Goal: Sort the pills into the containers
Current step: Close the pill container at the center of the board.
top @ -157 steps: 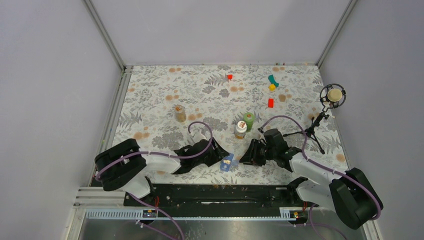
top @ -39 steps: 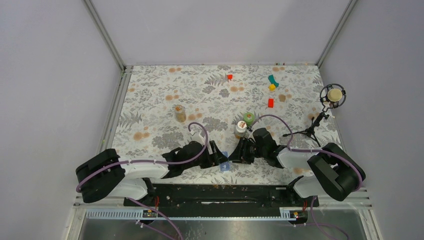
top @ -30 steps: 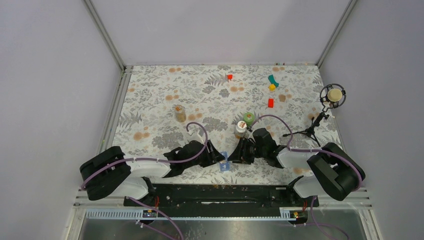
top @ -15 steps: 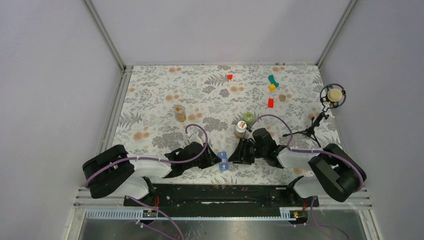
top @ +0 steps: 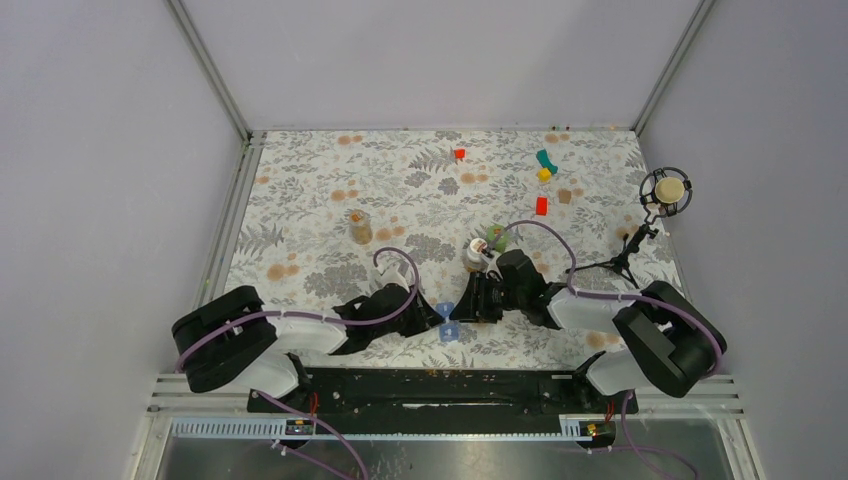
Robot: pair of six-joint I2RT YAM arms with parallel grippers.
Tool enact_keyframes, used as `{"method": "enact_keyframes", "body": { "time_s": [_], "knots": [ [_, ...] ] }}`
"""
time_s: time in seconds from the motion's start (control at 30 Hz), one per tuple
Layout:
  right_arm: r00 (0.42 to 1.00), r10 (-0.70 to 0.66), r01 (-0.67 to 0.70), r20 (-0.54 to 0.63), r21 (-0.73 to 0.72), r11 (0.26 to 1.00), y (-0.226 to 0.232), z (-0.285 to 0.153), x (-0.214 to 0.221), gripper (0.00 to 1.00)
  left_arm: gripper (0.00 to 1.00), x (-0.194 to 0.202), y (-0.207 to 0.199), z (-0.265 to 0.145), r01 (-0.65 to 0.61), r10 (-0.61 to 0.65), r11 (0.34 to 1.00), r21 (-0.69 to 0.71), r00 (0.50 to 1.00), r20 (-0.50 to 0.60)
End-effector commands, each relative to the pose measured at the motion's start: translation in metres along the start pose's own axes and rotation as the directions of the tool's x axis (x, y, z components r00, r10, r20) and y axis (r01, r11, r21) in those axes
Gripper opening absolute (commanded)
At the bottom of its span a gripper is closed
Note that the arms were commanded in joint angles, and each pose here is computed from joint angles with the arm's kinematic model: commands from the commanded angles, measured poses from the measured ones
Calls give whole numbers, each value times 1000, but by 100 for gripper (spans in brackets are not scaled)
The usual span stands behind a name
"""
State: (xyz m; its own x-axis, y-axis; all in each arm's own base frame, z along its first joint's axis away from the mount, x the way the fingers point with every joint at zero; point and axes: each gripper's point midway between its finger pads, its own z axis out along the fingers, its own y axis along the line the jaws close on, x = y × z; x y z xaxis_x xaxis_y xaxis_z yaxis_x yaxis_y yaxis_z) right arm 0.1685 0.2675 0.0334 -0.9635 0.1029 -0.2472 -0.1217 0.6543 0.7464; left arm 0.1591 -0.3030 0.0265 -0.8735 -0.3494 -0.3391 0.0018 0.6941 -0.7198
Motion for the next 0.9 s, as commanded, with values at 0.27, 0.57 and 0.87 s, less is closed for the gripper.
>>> {"method": "enact_keyframes", "body": {
  "time_s": [0.27, 0.57, 0.87],
  "knots": [
    [999, -34, 37, -35, 82, 996, -19, 15, 6, 37, 11, 6, 25, 8, -56, 54, 994, -93, 998, -22],
    [1000, -24, 22, 15, 91, 996, -19, 12, 1, 36, 17, 5, 25, 8, -59, 58, 994, -93, 998, -11],
    [992, -70, 59, 103, 107, 993, 9, -13, -26, 59, 44, -50, -30, -11, -101, 104, 995, -27, 982, 157]
  ]
}}
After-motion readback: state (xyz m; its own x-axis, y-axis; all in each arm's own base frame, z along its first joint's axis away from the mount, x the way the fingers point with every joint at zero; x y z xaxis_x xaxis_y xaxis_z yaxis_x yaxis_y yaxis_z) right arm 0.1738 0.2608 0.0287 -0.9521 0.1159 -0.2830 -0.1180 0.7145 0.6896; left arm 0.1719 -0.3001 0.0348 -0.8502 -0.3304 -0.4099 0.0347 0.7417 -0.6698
